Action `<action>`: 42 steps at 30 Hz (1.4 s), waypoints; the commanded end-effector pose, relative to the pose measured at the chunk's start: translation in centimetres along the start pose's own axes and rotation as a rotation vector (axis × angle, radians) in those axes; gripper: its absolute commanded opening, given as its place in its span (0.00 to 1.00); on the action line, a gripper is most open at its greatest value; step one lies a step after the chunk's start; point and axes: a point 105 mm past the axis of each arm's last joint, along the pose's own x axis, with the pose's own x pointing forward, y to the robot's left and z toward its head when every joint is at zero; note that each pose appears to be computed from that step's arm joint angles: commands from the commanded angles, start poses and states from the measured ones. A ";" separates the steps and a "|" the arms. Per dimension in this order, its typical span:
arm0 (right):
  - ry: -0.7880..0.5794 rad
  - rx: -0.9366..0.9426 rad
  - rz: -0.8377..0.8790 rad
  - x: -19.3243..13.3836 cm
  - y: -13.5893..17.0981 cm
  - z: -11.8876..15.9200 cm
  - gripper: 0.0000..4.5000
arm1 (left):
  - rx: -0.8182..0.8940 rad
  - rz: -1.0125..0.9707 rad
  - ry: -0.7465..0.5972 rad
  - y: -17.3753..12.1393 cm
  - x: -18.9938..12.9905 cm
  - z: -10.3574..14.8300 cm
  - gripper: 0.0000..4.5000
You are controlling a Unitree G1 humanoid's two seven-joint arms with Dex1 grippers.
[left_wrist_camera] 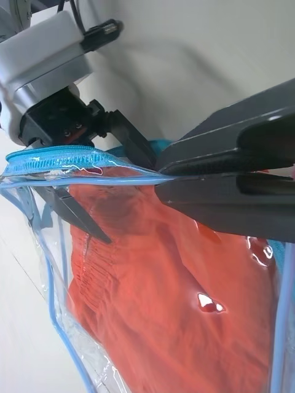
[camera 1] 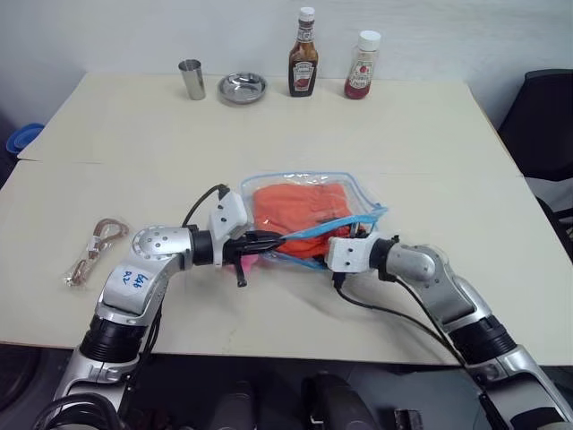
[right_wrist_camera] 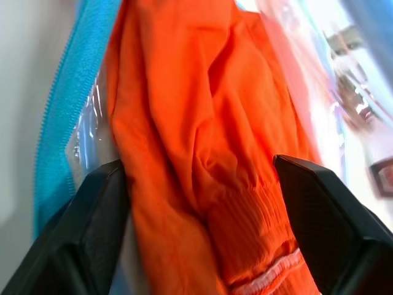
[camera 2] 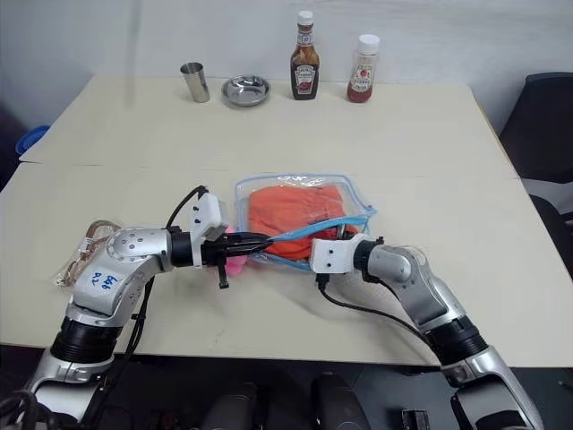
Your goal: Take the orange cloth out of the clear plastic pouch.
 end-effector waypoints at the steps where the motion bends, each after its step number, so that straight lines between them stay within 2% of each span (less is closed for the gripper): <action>1: -0.005 -0.078 0.003 0.4 0.1 0.2 0.84 | 0.041 -0.007 -0.040 -0.1 -0.1 1.5 0.00; 9: -0.007 -0.087 0.004 2.8 0.5 0.8 0.84 | 0.039 -0.003 -0.052 0.3 0.2 2.0 0.00; 10: -0.001 -0.082 0.019 3.0 0.8 0.6 0.80 | 0.038 -0.001 -0.053 0.3 0.2 2.1 0.00; 12: 0.000 -0.071 0.046 3.2 1.2 0.4 0.71 | 0.034 0.002 -0.059 0.5 0.2 2.3 0.00; 21: 0.002 -0.134 0.144 2.2 2.7 0.1 0.01 | 0.012 0.023 -0.079 0.7 0.5 2.5 0.00; 31: -0.006 -0.336 0.310 0.2 5.4 -0.9 0.01 | -0.047 0.145 -0.124 2.5 3.3 3.5 0.00; 37: -0.087 -0.448 0.271 -1.5 4.0 0.9 0.01 | 0.112 0.166 0.061 2.8 4.1 0.5 0.00; 40: -0.159 -0.481 0.271 -3.7 3.7 2.2 0.01 | 0.136 0.203 0.099 3.6 3.8 -0.3 0.00; 42: -0.231 -0.506 0.345 -6.0 5.0 3.0 0.01 | 0.128 0.259 0.117 4.7 3.6 -0.7 0.00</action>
